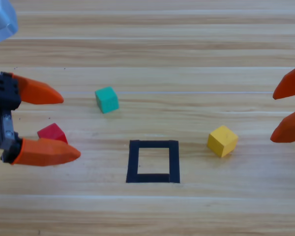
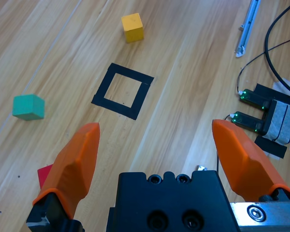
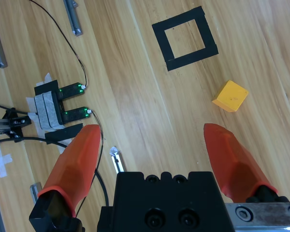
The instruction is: Stack the blocks in the rectangular block: red at the bottom, yellow in the middle, green on top
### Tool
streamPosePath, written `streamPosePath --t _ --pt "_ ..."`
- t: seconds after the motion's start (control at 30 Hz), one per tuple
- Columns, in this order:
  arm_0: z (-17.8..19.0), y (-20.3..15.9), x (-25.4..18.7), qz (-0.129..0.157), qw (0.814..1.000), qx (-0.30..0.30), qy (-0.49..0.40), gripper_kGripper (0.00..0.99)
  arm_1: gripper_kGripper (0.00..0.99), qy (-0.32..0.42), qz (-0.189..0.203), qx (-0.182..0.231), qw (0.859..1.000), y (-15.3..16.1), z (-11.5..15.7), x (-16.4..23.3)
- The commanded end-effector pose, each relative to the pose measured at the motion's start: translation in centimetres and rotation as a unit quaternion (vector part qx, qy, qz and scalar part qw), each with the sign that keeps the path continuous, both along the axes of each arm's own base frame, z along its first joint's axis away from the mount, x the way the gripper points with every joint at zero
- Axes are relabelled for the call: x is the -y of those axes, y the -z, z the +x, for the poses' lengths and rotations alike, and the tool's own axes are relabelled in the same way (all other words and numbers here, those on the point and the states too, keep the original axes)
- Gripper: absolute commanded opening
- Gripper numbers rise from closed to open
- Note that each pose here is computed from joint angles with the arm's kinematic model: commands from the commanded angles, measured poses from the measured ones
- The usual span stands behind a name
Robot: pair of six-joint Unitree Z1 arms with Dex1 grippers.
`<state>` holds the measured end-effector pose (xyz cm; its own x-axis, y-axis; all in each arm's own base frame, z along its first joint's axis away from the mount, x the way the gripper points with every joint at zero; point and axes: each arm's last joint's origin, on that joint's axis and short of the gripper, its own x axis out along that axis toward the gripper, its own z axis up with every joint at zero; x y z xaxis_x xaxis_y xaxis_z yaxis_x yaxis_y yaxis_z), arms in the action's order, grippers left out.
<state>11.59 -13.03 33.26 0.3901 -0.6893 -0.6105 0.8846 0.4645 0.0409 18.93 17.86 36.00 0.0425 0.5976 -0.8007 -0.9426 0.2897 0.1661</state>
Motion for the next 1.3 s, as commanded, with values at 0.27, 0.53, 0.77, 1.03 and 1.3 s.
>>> streamPosePath --t 0.27,0.53,0.77,1.03,1.3 --pt "-0.4 -0.1 0.1 0.000 1.000 -0.001 0.004 0.990 0.945 0.012 -0.022 0.004 1.000 1.0 0.4 -0.9" --pt "-0.2 0.2 0.3 0.004 1.000 -0.003 0.002 0.990 0.946 0.145 -0.098 0.034 0.984 2.4 3.8 -2.0" --pt "0.5 0.2 0.7 0.003 0.999 -0.007 -0.033 0.990 0.943 0.221 -0.195 0.001 0.956 5.9 9.5 -5.8" --pt "4.5 -1.1 0.3 -0.026 0.968 -0.069 -0.238 0.990 0.943 0.220 -0.260 -0.054 0.939 11.5 13.6 -9.3" --pt "10.3 0.7 -0.9 -0.008 0.892 -0.192 -0.410 0.990 0.943 0.218 -0.278 -0.066 0.933 14.3 14.9 -10.3"
